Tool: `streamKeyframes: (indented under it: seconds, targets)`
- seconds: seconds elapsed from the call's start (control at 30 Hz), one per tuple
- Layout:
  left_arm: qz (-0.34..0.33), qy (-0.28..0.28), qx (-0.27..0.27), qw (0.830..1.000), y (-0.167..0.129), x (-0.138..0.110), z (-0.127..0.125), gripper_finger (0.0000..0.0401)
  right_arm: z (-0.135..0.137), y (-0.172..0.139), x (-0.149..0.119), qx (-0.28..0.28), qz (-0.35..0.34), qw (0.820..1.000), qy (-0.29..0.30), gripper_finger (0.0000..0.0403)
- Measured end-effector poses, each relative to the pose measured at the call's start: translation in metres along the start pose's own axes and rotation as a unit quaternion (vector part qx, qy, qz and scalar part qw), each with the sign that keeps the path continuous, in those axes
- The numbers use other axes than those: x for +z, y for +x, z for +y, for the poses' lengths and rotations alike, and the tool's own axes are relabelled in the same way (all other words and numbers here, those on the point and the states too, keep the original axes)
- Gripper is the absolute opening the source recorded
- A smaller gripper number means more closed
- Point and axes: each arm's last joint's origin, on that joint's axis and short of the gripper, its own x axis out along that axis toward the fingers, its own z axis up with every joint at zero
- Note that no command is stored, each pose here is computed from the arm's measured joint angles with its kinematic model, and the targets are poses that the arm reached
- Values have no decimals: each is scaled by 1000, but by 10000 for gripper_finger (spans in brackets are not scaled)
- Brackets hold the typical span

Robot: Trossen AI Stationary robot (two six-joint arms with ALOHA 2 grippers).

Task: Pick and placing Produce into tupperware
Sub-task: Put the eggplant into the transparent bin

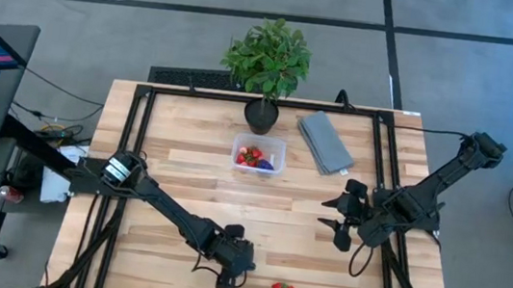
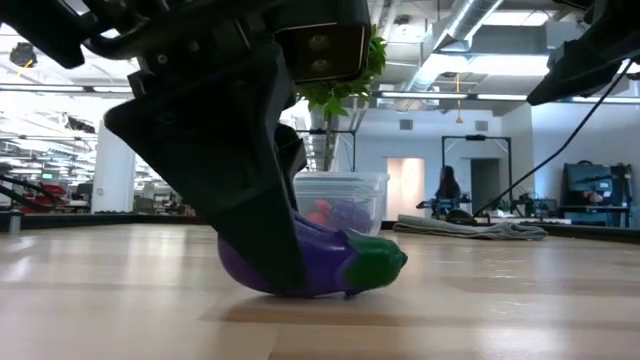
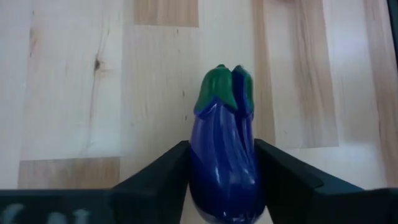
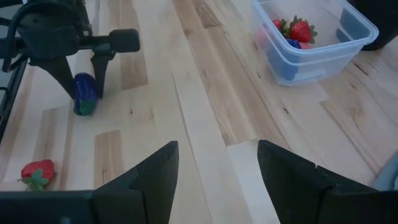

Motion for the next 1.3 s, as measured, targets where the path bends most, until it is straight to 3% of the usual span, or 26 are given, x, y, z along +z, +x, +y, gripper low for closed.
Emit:
streamKeyframes:
  seconds: [0.2, 0.73, 1.3]
  targets:
    - [5, -9, 0, 1000, 0, 1, 3, 140, 0, 0, 0, 0, 0, 1000, 0, 244]
    - [15, -3, 24, 1000, -18, 19, 23, 142, 0, 0, -1, -1, 4, 1000, -3, 244]
    - [132, 31, 110, 985, -27, 16, 72, 143, 0, 0, -1, 7, 11, 1000, -3, 244]
